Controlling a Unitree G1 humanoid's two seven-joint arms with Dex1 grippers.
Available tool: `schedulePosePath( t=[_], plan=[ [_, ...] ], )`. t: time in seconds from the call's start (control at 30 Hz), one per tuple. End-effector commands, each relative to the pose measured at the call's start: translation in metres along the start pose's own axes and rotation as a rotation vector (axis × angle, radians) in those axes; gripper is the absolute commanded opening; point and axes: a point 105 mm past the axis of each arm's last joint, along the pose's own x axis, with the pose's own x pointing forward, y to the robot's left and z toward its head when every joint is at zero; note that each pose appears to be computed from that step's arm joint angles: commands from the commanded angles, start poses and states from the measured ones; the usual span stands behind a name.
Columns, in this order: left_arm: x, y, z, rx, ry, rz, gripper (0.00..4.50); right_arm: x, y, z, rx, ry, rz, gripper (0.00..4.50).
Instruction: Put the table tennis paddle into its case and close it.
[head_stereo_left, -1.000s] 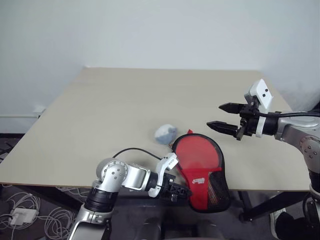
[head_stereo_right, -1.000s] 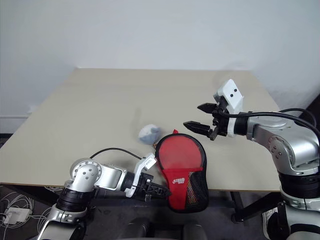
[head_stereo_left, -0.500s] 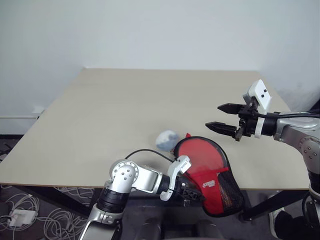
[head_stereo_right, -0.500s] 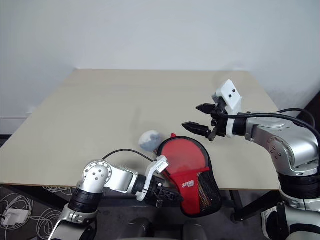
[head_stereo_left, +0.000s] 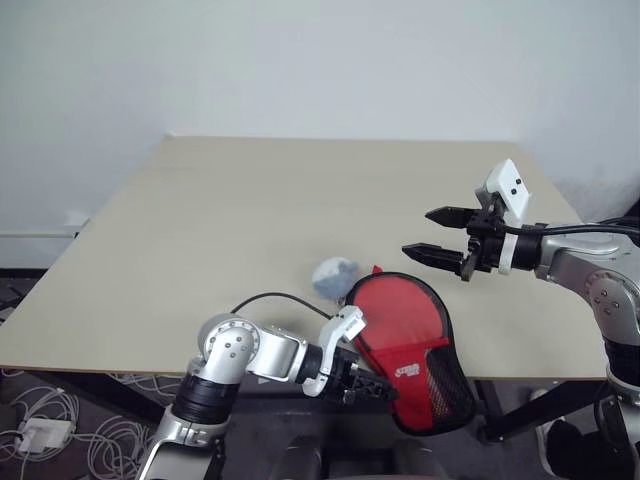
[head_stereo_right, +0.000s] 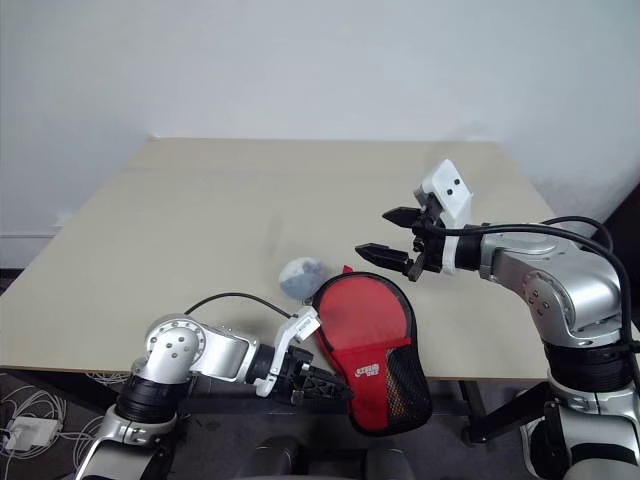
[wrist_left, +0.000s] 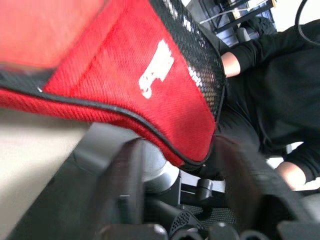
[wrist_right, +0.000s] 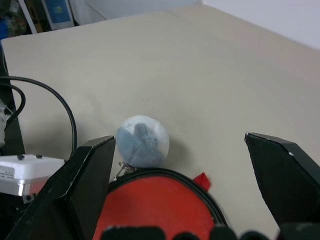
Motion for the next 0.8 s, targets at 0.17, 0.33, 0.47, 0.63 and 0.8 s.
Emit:
schedulePosePath(
  t=[0.17,0.33,0.47,0.63,0.8],
  plan=[
    [-0.04,-0.026,0.03,0.268,-0.136,0.052,4.48,0.002,-0.006,0.02,-0.061,-0.052,0.01,4.5],
    [-0.031,-0.028,0.06,0.512,-0.27,0.142,4.48,0.015,-0.019,0.028,-0.059,-0.054,0.003,4.5],
    [-0.006,-0.023,0.075,0.624,-0.332,0.154,4.48,0.035,-0.035,0.036,0.006,-0.027,-0.01,4.5],
    [0.02,-0.02,0.088,0.669,-0.389,0.142,4.48,0.059,-0.04,0.041,0.01,0.033,0.038,4.5],
    [0.046,0.005,0.074,0.727,-0.326,0.177,3.92,0.09,-0.032,0.043,-0.067,0.094,0.134,4.5]
  ],
)
